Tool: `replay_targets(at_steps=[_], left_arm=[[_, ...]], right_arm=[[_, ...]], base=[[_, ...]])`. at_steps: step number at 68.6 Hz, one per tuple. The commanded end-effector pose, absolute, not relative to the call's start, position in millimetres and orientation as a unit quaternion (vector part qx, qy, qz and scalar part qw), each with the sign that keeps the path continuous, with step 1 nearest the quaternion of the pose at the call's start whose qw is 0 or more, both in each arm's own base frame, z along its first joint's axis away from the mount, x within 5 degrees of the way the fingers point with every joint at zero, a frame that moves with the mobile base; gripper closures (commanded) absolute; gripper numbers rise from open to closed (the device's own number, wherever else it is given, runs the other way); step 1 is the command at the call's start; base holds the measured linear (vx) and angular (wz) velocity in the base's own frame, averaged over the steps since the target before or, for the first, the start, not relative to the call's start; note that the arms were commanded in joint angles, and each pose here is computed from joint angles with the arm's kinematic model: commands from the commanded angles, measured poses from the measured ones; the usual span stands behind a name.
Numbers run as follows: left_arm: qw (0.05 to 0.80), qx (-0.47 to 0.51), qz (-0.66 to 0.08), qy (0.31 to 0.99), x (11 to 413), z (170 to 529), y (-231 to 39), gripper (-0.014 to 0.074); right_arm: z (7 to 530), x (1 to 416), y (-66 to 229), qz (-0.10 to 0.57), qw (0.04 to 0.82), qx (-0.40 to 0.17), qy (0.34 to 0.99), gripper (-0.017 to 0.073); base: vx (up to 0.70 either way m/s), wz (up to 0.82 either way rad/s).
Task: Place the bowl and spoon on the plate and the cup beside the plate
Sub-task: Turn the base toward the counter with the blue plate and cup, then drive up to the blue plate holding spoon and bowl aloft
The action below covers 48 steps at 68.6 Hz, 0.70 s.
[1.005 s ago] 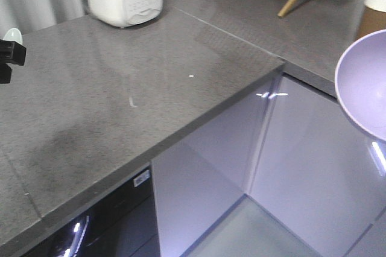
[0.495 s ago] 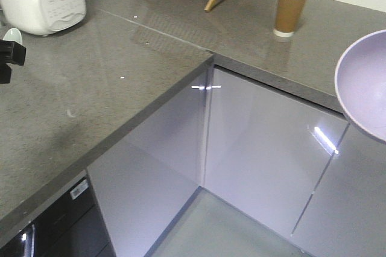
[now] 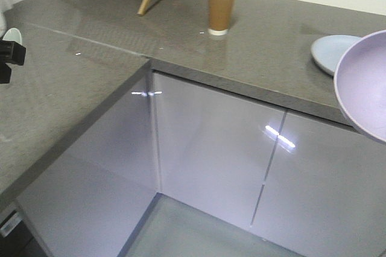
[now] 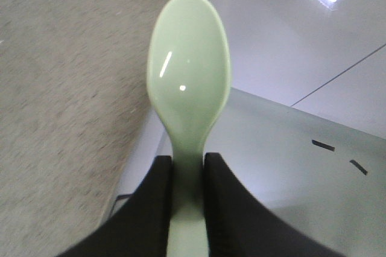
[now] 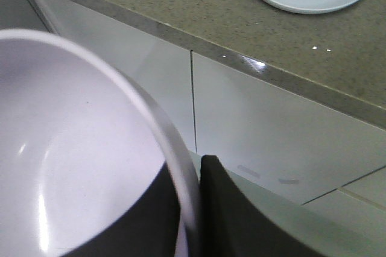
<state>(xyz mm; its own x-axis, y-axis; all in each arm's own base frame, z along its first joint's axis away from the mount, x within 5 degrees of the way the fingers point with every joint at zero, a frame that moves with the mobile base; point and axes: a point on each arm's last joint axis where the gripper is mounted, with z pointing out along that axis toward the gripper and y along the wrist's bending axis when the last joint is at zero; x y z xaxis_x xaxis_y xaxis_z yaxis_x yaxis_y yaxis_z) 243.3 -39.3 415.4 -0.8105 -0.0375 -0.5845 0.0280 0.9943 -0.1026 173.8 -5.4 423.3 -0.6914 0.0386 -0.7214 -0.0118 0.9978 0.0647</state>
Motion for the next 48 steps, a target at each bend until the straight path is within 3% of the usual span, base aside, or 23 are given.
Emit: replay_targets(at_steps=[1, 48], left_arm=[[0.351, 0.000, -0.066, 0.934, 237.4, 432.2, -40.8, 0.0600], [0.351, 0.000, -0.066, 0.934, 237.4, 432.2, -40.8, 0.0600]], right_arm=[[435.7, 173.2, -6.3, 0.029, 0.434, 0.010, 0.900, 0.0566], [436.3, 172.1, -6.2, 0.029, 0.436, 0.010, 0.899, 0.0566]], base=[[0.09, -0.44], [0.11, -0.43]])
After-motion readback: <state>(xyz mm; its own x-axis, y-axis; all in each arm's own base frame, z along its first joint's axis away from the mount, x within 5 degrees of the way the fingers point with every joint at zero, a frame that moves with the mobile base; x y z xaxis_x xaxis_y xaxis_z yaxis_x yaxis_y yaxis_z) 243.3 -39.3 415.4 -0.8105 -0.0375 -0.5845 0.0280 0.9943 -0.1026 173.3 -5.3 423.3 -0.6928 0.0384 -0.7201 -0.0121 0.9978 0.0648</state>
